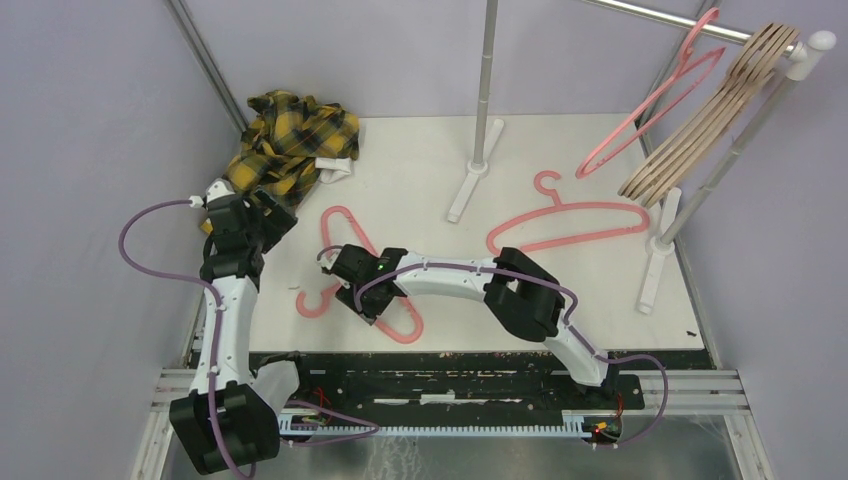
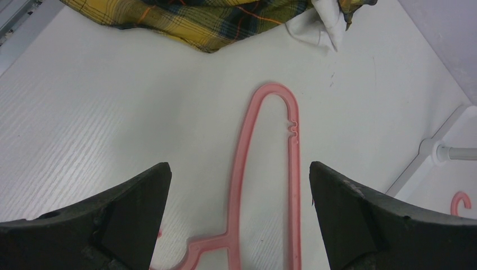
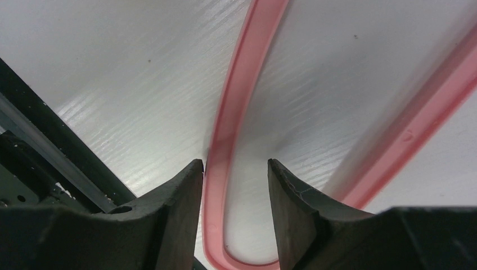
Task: Organize the hangers
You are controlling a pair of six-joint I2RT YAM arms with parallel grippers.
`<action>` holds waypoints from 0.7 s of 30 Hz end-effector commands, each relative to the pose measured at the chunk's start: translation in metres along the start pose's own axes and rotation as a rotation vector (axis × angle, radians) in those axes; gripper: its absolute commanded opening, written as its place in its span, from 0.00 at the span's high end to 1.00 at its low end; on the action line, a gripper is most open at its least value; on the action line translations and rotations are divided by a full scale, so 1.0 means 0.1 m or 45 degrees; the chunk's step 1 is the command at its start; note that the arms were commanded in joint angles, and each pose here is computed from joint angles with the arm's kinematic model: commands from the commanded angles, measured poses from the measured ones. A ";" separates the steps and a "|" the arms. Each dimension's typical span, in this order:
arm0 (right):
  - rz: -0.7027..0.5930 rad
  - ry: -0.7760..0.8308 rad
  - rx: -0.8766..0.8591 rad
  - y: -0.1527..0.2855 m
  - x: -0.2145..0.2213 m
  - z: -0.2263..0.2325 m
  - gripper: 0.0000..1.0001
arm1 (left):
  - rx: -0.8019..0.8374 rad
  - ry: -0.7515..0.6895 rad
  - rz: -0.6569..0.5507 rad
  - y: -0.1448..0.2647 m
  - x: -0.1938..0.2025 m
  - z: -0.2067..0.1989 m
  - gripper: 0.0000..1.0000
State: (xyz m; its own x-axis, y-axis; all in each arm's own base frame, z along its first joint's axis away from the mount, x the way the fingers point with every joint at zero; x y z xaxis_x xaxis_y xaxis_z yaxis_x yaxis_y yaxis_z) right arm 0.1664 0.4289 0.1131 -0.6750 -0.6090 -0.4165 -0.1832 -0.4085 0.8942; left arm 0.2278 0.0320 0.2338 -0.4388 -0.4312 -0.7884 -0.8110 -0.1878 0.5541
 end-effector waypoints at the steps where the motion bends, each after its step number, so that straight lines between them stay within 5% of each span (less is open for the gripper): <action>1: -0.042 0.024 -0.023 -0.02 -0.08 0.07 0.44 | 0.032 0.074 -0.078 0.00 -0.09 -0.03 0.01; 6: 0.011 0.006 0.010 -0.21 0.02 0.04 0.40 | 0.043 0.073 -0.071 -0.01 -0.06 -0.03 0.01; 15: -0.012 -0.005 0.189 -0.24 0.15 -0.13 0.70 | 0.041 0.069 -0.071 0.00 -0.04 -0.02 0.01; 21: -0.072 -0.090 0.218 -0.08 0.16 -0.23 0.99 | 0.057 0.076 -0.088 0.04 -0.08 -0.04 0.01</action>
State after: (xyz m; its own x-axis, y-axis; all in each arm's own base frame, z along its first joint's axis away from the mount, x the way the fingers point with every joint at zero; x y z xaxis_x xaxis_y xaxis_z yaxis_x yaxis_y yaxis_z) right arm 0.1686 0.4310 0.1033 -0.6718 -0.5620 -0.4826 -0.2864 -0.4038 0.8689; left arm 0.2270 0.0323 0.2268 -0.4324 -0.4567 -0.7775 -0.8077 -0.1872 0.5591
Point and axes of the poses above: each gripper's point midway between its finger pads, its own y axis back along the fingers, its own z axis along the line the jaws close on, x = y × z, the point moved 10 cm from there along y, back along the fingers, and after that the axes turned 12 degrees about -y, right-handed, at the moved point
